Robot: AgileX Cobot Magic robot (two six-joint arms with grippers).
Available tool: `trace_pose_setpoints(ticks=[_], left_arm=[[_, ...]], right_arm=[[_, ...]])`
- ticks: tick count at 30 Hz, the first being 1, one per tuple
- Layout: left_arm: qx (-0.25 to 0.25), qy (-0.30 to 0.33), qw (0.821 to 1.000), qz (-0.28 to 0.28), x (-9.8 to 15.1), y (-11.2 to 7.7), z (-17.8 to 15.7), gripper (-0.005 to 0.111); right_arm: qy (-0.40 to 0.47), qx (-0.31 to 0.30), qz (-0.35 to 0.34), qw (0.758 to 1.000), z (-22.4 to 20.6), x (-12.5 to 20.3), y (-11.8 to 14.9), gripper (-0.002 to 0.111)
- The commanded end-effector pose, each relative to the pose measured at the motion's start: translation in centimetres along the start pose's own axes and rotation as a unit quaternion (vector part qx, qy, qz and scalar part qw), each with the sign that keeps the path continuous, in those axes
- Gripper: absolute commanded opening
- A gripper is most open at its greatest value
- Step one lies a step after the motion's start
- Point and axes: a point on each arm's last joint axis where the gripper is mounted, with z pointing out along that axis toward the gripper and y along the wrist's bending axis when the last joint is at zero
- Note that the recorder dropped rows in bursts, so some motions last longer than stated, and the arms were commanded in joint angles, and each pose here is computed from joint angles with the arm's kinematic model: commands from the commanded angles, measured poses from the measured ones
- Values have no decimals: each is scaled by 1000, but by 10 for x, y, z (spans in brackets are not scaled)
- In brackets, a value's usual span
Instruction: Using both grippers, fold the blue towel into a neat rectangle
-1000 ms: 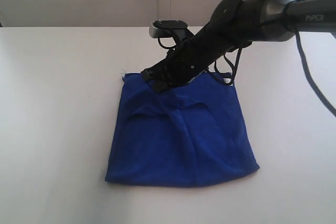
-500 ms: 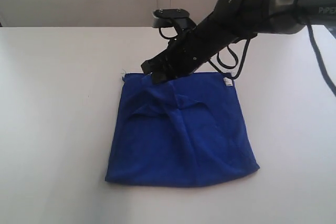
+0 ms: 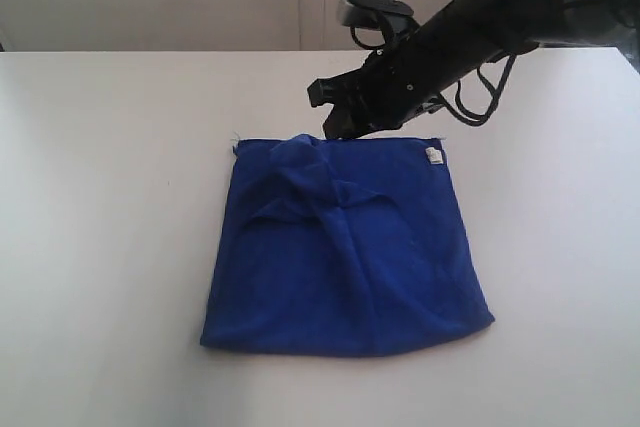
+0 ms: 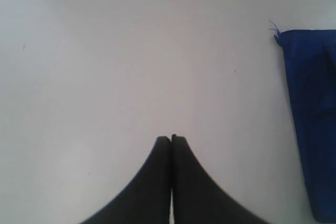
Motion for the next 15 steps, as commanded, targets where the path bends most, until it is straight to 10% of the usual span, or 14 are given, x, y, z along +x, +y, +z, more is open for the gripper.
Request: trace_pose_setpoints(ticks=[1,15], left_arm=[[6,-3,1000,-11,0,-1,-3,0],[6,-2,1000,-11,0,-1,-3,0]], right_arm=[[29,-12,37,999,20,9,-8,22],[59,-44,79,994,40,19,-12,22]])
